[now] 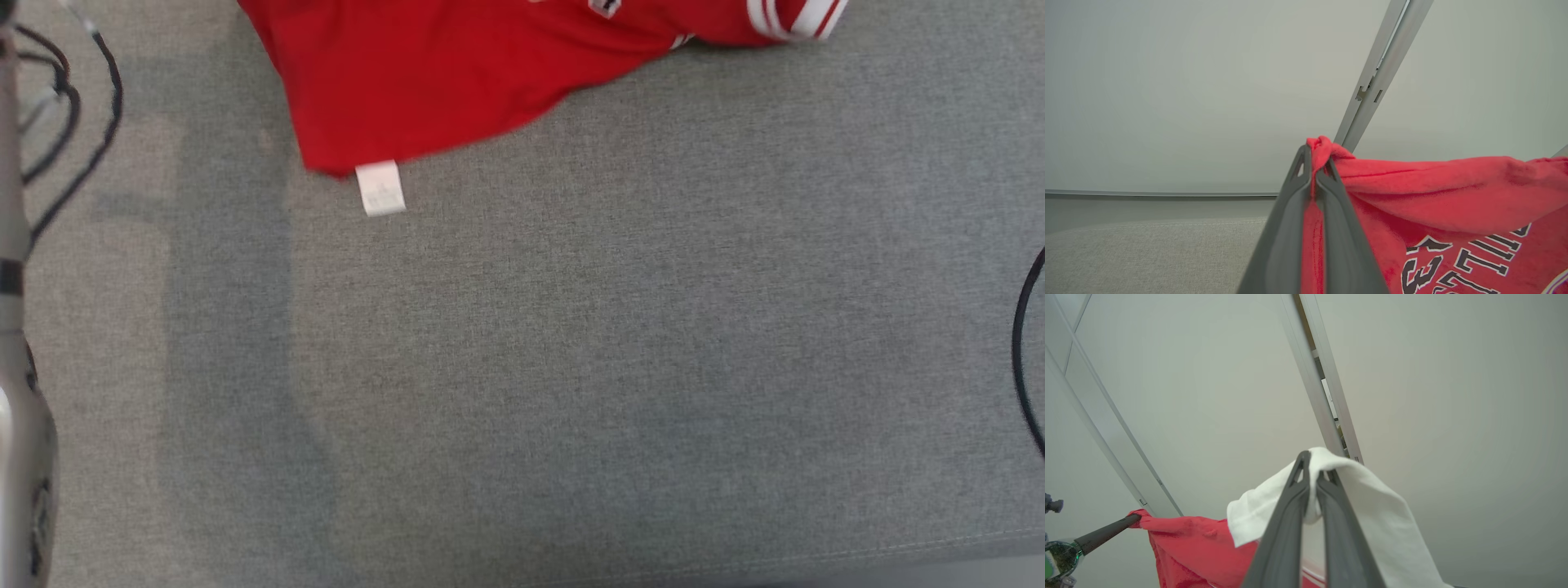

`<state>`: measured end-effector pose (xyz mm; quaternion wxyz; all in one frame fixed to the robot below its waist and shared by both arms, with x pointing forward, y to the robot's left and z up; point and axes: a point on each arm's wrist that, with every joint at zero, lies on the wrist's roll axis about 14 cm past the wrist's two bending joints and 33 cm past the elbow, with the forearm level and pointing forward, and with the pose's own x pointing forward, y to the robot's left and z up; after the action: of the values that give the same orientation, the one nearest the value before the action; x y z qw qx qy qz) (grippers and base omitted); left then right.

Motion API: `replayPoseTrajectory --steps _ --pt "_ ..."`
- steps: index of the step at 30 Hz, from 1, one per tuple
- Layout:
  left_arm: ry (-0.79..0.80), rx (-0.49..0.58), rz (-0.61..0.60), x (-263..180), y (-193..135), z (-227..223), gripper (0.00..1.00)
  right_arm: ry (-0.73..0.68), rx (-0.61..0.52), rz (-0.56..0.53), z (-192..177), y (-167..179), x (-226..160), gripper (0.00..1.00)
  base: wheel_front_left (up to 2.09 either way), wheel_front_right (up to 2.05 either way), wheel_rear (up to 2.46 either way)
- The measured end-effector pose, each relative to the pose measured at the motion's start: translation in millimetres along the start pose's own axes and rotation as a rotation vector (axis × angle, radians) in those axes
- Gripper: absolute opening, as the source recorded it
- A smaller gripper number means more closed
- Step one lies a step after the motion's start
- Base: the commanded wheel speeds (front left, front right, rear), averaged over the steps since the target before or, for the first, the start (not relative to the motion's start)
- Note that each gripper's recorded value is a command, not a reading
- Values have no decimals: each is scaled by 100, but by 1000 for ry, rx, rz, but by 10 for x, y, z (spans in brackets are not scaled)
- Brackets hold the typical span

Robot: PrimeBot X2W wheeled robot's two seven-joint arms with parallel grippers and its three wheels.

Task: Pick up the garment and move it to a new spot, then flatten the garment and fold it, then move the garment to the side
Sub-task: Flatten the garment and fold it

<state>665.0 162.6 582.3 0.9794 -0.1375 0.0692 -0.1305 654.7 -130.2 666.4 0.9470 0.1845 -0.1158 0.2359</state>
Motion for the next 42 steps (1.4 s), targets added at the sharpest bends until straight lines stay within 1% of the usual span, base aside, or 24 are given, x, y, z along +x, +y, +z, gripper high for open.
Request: replayPoseTrajectory --steps 3,5,12,14,17,20,26,31,35,40,42 --pt "-43 -15 1 165 8 277 0 -58 -43 13 280 -12 246 0 0 0 0" --pt "-73 -18 8 251 22 460 0 -101 -52 24 492 11 401 0 0 0 0" --pt "-174 -10 30 386 68 1035 0 -204 -108 68 1029 164 701 0 0 0 0" --pt "-179 -9 26 411 50 1078 0 -191 -134 80 1038 210 730 0 0 0 0" --pt "-134 -24 22 440 35 961 0 -163 -149 83 980 227 717 0 0 0 0" --pt "-84 -16 37 418 92 790 0 -127 -171 74 894 175 641 0 0 0 0" --pt "83 10 41 232 159 191 0 -12 -181 32 575 -39 321 0 0 0 0" --pt "244 23 22 -136 165 -276 0 140 -153 3 220 -125 -113 0 0 0 0" --pt "385 28 11 -562 192 -546 0 331 -109 20 -115 2 -566 0 0 0 0" --pt "554 16 -2 -1202 224 -845 0 527 -66 23 -281 157 -1189 0 0 0 0" --pt "620 4 -12 -1489 208 -976 0 621 -51 18 -369 217 -1503 0 0 0 0"
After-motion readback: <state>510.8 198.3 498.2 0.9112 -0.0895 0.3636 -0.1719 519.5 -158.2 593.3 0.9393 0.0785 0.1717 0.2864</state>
